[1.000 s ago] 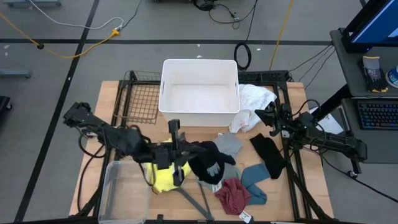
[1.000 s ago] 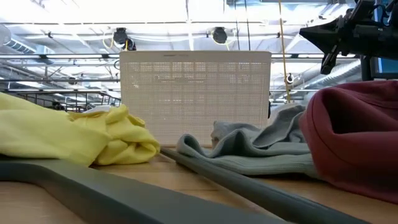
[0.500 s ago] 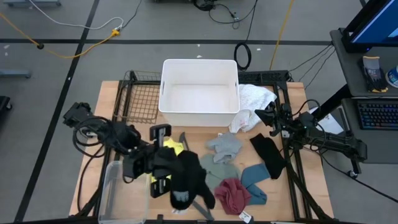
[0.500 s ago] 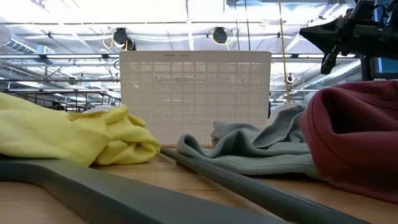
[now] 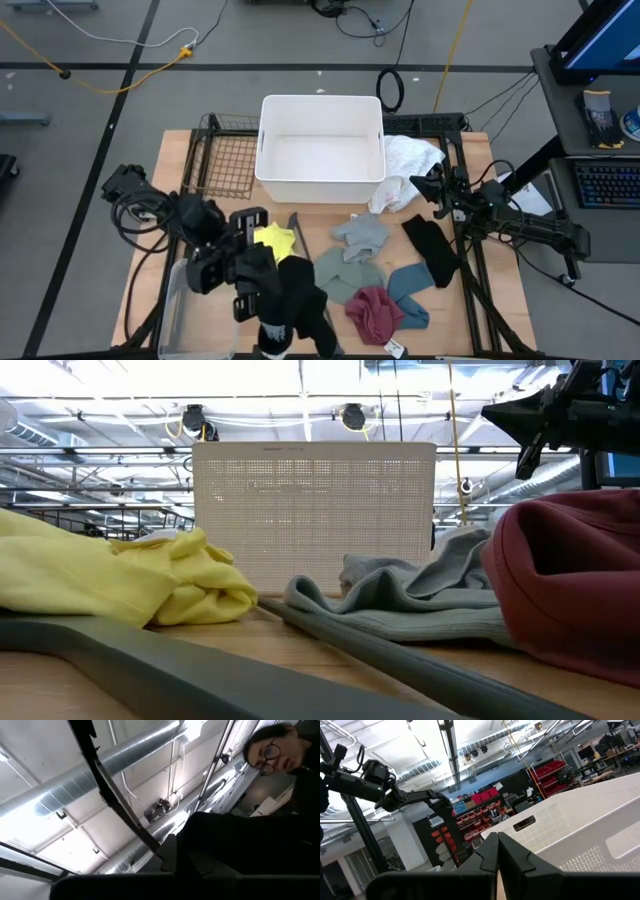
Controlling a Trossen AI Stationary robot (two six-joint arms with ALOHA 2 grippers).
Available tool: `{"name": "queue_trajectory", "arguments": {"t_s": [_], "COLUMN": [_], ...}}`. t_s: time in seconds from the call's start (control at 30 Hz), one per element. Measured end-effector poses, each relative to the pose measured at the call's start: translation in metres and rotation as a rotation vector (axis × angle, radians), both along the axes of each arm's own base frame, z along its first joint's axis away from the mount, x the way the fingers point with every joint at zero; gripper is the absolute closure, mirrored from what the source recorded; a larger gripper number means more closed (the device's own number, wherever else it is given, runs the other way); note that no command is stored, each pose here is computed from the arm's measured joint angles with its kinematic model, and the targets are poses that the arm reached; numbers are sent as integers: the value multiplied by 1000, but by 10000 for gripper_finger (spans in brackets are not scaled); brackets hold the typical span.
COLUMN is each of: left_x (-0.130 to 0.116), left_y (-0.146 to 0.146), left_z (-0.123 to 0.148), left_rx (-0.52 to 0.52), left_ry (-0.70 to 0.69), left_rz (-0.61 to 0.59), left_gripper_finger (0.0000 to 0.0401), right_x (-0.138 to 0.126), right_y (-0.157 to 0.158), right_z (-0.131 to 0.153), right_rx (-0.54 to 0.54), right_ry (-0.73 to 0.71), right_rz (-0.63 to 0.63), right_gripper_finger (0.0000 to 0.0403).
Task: Pick & Place Cloths
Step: Put the black underwear into the wired basket
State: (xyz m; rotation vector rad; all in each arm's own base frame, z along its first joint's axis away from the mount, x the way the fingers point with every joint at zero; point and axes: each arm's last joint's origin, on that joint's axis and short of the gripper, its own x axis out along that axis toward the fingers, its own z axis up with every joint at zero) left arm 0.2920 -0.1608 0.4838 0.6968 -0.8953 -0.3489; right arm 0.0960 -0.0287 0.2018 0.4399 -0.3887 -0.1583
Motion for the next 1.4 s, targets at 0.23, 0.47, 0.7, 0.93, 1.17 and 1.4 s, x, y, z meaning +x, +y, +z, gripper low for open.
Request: {"name": "queue_trajectory", "arguments": {"t_s": [0.23, 0.47, 0.7, 0.93, 1.17, 1.4], "left_x": [14, 28, 28, 9, -23, -37], "left_y": [9, 25, 31, 43, 53, 75], "left_z": [-13, -48, -59, -49, -26, 0], "left_rx": [-317, -637, -840, -1092, -1157, -1056], "left_ry": [338, 713, 780, 657, 446, 453], "left_rz": [316, 567, 665, 835, 1254, 1422], "left_gripper_finger": [401, 401, 401, 401, 401, 401], "right_x": [0, 0, 0, 0, 0, 1], "right_y": [0, 0, 0, 0, 0, 0], "right_z": [0, 0, 0, 0, 0, -3], "right_rx": [0, 0, 4, 4, 4, 11], "right_ry": [0, 0, 3, 2, 3, 30], "right_rz": [-1, -1, 0, 0, 0, -1], "right_gripper_finger": [403, 403, 403, 403, 403, 403]}}
